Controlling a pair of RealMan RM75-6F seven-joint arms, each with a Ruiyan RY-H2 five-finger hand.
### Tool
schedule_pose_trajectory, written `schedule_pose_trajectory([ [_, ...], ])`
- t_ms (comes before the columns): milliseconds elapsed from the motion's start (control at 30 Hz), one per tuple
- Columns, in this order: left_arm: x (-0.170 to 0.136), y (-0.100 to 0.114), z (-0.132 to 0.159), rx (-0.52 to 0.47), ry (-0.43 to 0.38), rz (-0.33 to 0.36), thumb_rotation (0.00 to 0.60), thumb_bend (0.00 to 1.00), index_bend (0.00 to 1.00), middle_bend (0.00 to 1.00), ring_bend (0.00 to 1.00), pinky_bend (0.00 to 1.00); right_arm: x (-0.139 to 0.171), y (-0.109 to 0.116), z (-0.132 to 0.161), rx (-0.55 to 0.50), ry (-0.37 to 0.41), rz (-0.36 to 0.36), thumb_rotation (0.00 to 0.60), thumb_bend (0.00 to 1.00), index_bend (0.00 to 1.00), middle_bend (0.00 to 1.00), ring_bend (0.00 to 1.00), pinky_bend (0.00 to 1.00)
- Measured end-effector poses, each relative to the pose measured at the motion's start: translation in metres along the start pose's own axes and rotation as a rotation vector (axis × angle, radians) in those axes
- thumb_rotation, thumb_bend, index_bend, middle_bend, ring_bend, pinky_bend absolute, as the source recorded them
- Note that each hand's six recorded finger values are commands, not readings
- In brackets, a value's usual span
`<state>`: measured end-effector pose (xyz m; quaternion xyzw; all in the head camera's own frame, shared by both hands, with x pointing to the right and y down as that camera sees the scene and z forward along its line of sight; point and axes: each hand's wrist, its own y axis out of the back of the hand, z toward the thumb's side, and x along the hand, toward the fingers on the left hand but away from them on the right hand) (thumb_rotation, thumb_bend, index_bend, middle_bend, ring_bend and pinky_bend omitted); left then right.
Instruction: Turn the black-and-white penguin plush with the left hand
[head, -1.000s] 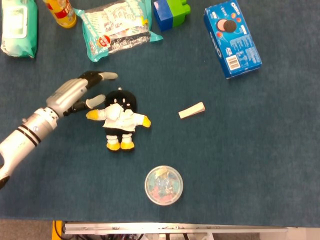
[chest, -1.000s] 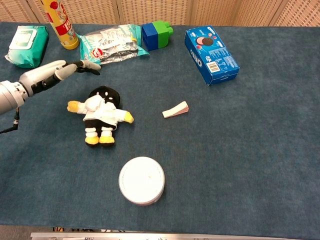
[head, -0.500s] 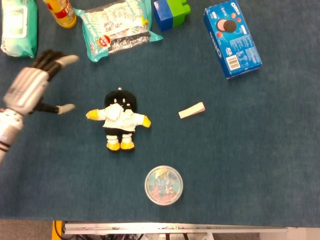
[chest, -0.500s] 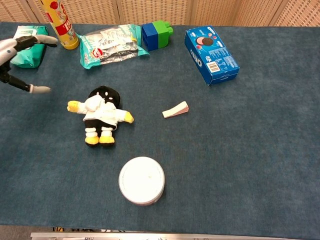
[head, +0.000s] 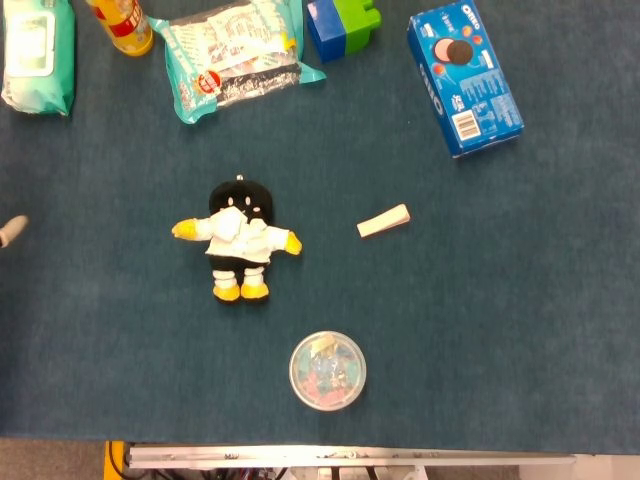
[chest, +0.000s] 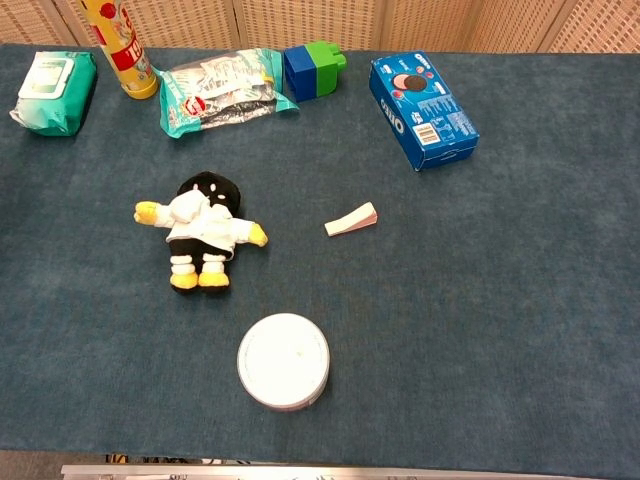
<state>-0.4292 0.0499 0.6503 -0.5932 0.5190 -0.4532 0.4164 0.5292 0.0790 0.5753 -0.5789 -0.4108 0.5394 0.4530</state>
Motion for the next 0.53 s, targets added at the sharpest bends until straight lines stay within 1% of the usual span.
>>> schedule_pose_trajectory([
  [67,-0.010,0.006,-0.002,0.007,0.013,0.021,0.600,0.05,0.13,0.17,0.10,0.04,0.001,0.000,0.000,-0.005,-0.002,0.001,0.600,0.00,0.00,0.00,0.00,0.00],
  [133,-0.022,0.009,-0.004,0.024,0.025,0.027,0.600,0.05,0.13,0.17,0.10,0.04,0.002,-0.001,-0.001,-0.004,-0.004,0.004,0.600,0.00,0.00,0.00,0.00,0.00],
  [300,-0.046,0.014,-0.006,0.083,0.051,0.013,0.600,0.05,0.13,0.17,0.10,0.04,0.004,-0.002,-0.001,0.007,-0.001,0.011,0.600,0.00,0.00,0.00,0.00,0.00],
  [433,-0.061,0.019,-0.004,0.075,0.075,0.006,0.600,0.05,0.13,0.17,0.10,0.04,0.006,-0.001,0.000,0.009,0.002,0.008,0.600,0.00,0.00,0.00,0.00,0.00],
  [533,-0.070,0.020,-0.003,0.072,0.086,-0.020,0.600,0.05,0.13,0.17,0.10,0.04,0.005,-0.001,0.000,0.005,0.001,0.009,0.600,0.00,0.00,0.00,0.00,0.00],
])
